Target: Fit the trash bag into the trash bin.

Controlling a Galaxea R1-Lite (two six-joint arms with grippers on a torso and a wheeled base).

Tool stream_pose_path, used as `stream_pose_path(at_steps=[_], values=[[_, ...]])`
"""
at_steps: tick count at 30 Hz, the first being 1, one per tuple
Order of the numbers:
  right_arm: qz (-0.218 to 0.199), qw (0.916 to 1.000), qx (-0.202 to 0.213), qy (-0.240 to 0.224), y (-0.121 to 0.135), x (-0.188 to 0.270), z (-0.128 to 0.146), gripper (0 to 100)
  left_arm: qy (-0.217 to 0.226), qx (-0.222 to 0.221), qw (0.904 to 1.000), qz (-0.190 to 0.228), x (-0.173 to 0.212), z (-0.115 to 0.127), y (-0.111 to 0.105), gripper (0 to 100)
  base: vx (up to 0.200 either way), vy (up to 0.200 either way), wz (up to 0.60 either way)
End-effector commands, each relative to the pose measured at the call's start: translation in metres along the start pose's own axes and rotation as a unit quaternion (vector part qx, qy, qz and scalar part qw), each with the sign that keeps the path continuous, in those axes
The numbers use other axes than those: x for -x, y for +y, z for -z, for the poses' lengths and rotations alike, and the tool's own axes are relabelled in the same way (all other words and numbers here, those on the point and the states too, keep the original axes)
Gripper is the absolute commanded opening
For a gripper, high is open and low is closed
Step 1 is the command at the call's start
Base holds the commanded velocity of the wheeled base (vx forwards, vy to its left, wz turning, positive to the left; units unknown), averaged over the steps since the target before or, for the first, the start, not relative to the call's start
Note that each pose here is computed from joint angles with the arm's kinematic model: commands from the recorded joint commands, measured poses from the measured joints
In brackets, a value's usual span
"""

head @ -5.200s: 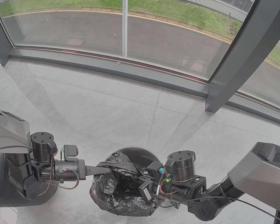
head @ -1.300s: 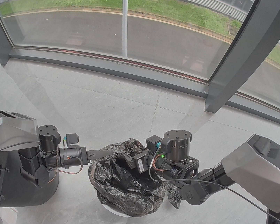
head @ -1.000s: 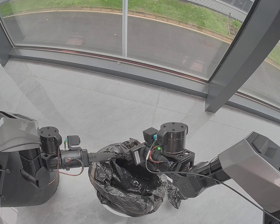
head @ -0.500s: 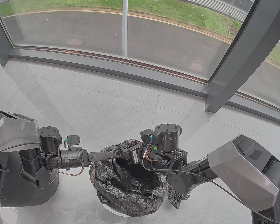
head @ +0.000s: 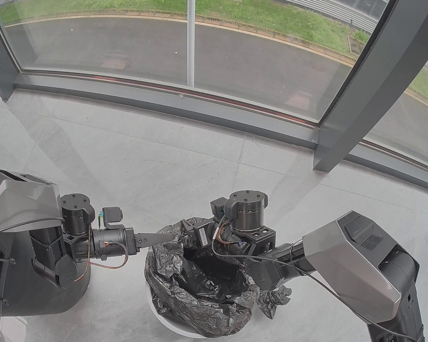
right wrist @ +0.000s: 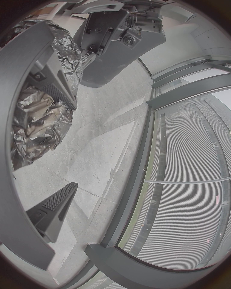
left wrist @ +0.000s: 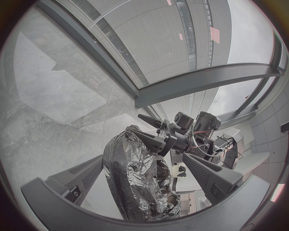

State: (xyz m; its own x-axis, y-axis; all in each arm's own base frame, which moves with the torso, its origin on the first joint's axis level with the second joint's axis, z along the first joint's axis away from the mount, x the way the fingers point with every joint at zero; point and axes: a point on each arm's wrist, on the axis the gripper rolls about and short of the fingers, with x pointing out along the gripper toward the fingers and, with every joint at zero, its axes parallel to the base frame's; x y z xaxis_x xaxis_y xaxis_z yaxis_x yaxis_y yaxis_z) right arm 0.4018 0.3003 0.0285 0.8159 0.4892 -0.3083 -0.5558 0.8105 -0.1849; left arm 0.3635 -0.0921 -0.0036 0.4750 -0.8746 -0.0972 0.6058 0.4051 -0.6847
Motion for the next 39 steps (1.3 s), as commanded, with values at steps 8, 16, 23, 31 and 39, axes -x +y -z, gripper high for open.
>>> stream_pose_path(at_steps=[8,16,23,31,39], values=[[0.029,0.999,-0.01,-0.032,-0.017,0.026,-0.036,100,0.002,0.004,1.0,-0.003,0.001,0.002,-0.002,100,0.0,0.0,0.0],[0.003,0.9971,-0.07,-0.03,-0.015,0.106,-0.044,100,0.007,0.0,0.9999,-0.013,0.005,0.011,-0.049,100,0.0,0.0,0.0],[0.01,0.9904,-0.136,-0.024,-0.057,0.151,-0.017,100,0.016,-0.101,0.9907,-0.09,0.0,0.041,-0.072,100,0.0,0.0,0.0],[0.032,0.9839,-0.17,-0.044,-0.103,0.163,0.051,100,0.063,-0.221,0.9315,-0.282,-0.034,0.095,-0.088,100,0.0,0.0,0.0],[0.033,0.9839,-0.168,-0.049,-0.101,0.166,0.056,100,0.076,-0.225,0.9183,-0.317,-0.021,0.103,-0.092,100,0.0,0.0,0.0]])
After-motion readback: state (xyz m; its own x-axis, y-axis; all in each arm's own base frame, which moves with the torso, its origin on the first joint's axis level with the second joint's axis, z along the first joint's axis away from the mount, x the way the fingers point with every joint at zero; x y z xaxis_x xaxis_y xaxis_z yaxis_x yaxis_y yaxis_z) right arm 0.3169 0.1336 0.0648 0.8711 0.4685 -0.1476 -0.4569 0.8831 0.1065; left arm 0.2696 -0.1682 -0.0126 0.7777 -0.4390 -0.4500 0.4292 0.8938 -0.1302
